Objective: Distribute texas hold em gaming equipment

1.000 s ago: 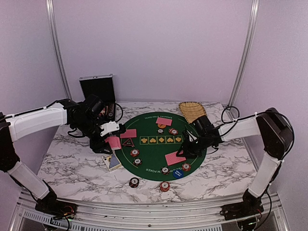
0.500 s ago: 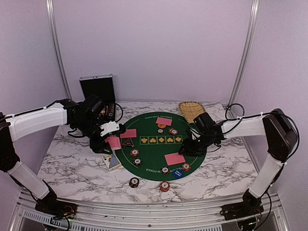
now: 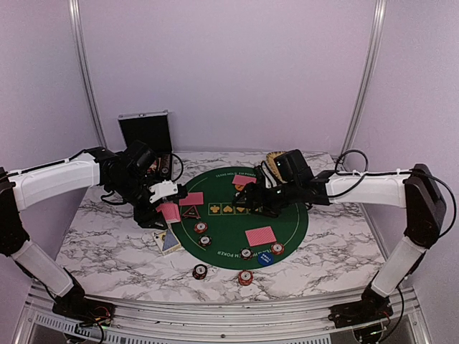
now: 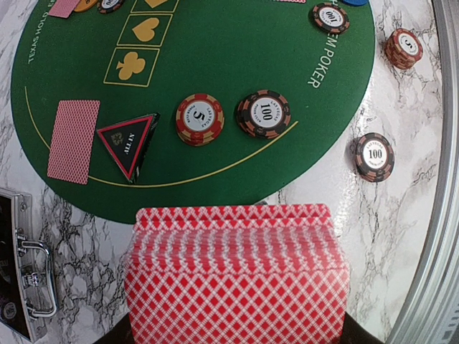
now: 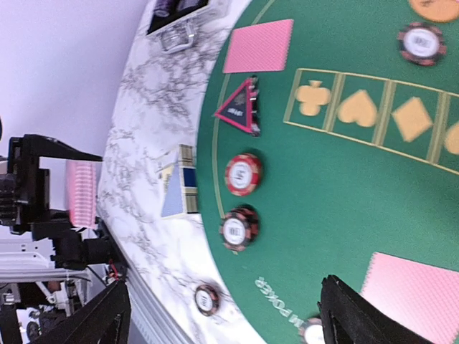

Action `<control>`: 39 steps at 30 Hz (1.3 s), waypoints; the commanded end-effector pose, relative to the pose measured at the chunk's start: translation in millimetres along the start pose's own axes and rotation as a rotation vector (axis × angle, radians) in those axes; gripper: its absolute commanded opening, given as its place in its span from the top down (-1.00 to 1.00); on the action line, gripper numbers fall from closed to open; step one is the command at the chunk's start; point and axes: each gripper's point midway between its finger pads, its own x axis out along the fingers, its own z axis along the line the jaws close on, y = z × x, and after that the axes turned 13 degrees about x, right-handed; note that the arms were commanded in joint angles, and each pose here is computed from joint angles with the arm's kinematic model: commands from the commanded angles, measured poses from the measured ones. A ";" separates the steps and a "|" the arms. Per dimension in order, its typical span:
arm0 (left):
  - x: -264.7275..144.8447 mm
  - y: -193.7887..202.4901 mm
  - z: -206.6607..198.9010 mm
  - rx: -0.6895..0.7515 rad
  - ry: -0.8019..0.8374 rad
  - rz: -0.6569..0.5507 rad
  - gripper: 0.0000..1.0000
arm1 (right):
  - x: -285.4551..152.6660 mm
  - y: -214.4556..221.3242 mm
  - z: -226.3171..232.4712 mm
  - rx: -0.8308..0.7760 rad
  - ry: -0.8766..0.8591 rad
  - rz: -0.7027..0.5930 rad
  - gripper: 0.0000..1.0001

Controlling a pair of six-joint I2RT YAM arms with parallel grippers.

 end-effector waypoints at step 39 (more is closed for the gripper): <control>-12.3 -17.8 0.6 -0.007 0.010 -0.067 0.93 | 148.5 71.7 174.7 0.111 -0.622 0.331 -0.86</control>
